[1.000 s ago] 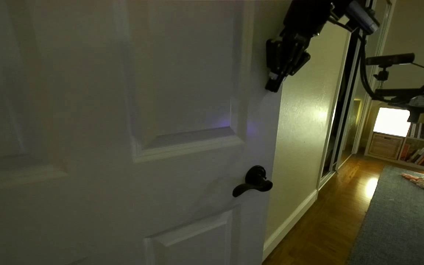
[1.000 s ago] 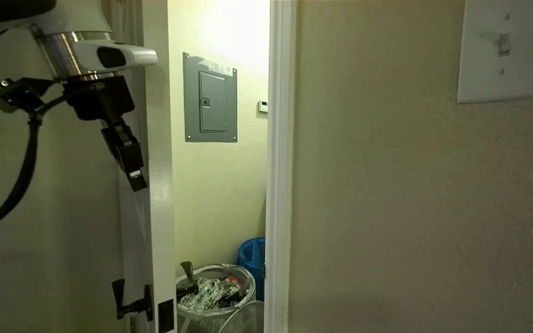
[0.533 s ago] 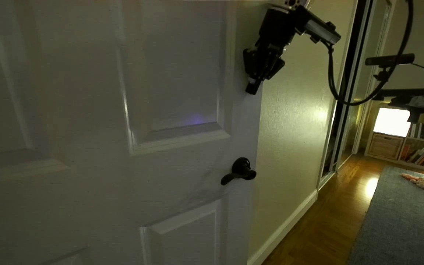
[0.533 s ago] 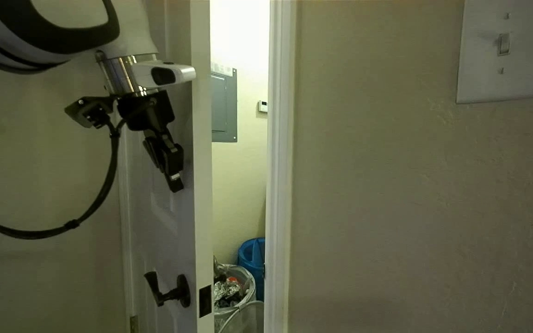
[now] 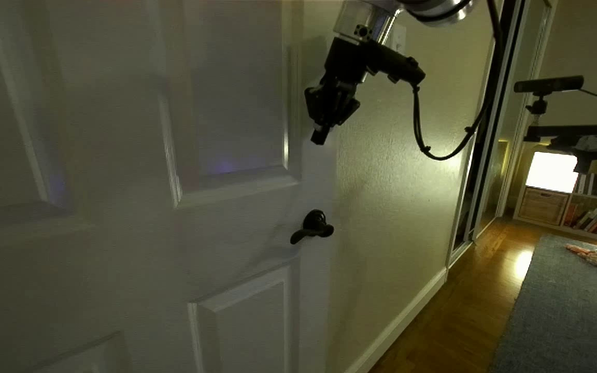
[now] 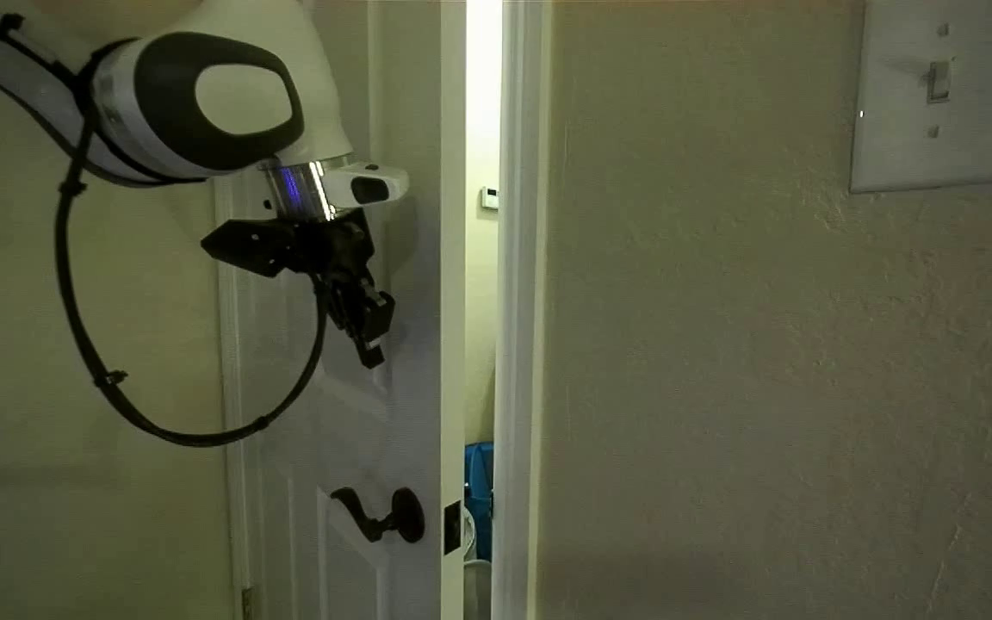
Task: Close the door
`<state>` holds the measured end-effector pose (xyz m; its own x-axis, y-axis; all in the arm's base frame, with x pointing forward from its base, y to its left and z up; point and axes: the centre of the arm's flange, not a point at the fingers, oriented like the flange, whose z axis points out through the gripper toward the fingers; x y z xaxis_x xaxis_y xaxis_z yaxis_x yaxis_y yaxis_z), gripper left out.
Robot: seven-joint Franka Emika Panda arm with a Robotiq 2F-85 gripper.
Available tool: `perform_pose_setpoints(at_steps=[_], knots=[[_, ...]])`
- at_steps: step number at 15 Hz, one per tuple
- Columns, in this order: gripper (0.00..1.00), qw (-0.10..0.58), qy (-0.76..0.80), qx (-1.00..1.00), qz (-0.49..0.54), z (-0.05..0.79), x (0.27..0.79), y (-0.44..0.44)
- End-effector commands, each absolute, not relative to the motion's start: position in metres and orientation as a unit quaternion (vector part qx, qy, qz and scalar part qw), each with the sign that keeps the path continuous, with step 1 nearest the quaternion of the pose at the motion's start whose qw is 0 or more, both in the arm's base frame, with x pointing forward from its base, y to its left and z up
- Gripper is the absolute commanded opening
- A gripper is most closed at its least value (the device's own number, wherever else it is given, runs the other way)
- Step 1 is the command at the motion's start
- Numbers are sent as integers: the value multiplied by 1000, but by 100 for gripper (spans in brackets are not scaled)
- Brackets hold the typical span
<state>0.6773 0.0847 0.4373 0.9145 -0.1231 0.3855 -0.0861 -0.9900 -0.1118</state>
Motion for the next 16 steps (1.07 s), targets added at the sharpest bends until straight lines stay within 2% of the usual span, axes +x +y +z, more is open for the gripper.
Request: perform_pose_setpoints(at_steps=[1, 16], knots=[[7, 36, 31, -976, -214, 438, 711, 89], [7, 16, -33, -966, -256, 428, 763, 114]])
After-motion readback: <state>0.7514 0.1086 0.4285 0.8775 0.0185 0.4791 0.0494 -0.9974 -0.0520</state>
